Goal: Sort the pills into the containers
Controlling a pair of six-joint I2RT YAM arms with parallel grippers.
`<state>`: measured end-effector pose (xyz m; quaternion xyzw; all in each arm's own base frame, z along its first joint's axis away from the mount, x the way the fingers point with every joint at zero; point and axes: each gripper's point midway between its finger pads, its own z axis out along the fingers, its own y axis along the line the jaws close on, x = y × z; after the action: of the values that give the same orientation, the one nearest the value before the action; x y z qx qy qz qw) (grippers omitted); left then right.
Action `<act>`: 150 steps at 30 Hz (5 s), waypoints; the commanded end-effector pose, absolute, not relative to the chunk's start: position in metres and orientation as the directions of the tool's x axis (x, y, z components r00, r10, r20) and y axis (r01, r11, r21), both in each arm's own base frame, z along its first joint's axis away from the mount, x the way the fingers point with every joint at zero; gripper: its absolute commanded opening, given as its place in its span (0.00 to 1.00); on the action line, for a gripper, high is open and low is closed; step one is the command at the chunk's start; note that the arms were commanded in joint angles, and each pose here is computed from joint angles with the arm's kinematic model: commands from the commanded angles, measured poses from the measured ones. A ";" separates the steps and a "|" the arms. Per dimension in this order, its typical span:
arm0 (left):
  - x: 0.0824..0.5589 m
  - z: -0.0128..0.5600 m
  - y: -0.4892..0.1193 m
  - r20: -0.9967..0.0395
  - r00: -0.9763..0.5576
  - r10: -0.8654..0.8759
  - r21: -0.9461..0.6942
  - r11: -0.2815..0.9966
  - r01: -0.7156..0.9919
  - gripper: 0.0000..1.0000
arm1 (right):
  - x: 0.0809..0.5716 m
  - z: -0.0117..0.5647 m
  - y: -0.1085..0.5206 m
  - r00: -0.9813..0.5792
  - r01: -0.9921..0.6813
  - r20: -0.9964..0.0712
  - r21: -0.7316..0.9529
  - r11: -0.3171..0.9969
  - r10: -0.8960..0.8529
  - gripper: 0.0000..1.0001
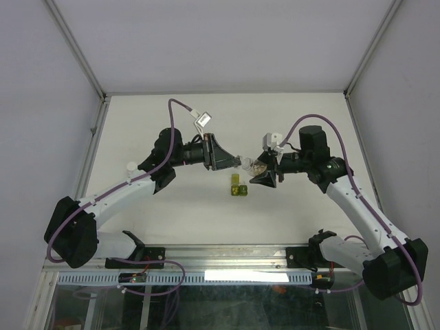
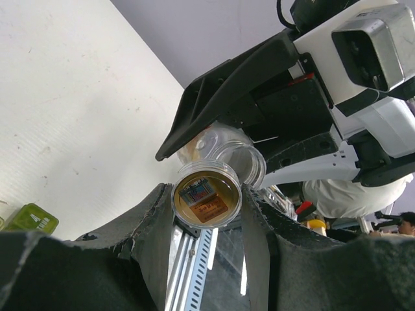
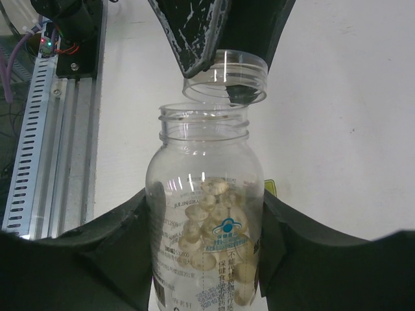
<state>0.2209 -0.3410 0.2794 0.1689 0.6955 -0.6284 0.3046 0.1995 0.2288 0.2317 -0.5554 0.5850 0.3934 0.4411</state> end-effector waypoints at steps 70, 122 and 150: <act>0.203 0.289 -0.376 -0.983 0.107 0.148 0.100 -0.055 0.993 0.81 | 0.194 0.247 0.245 0.047 -0.999 -0.957 -0.049 0.001 -0.286 0.00; 0.212 0.322 -0.344 -0.779 -0.568 -0.266 -0.620 0.463 0.634 0.69 | 0.201 0.237 0.242 0.021 -1.000 -0.953 -0.027 0.013 -0.301 0.00; 0.191 0.305 -0.369 -0.768 -0.623 -0.148 -0.624 0.393 0.676 0.37 | 0.201 0.240 0.242 0.026 -0.999 -0.955 -0.032 0.015 -0.297 0.00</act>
<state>0.2075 -0.3567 0.2838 0.1430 0.7593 -0.4885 0.4055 0.1940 0.2376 0.2180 -0.5589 0.5997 0.4147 0.3951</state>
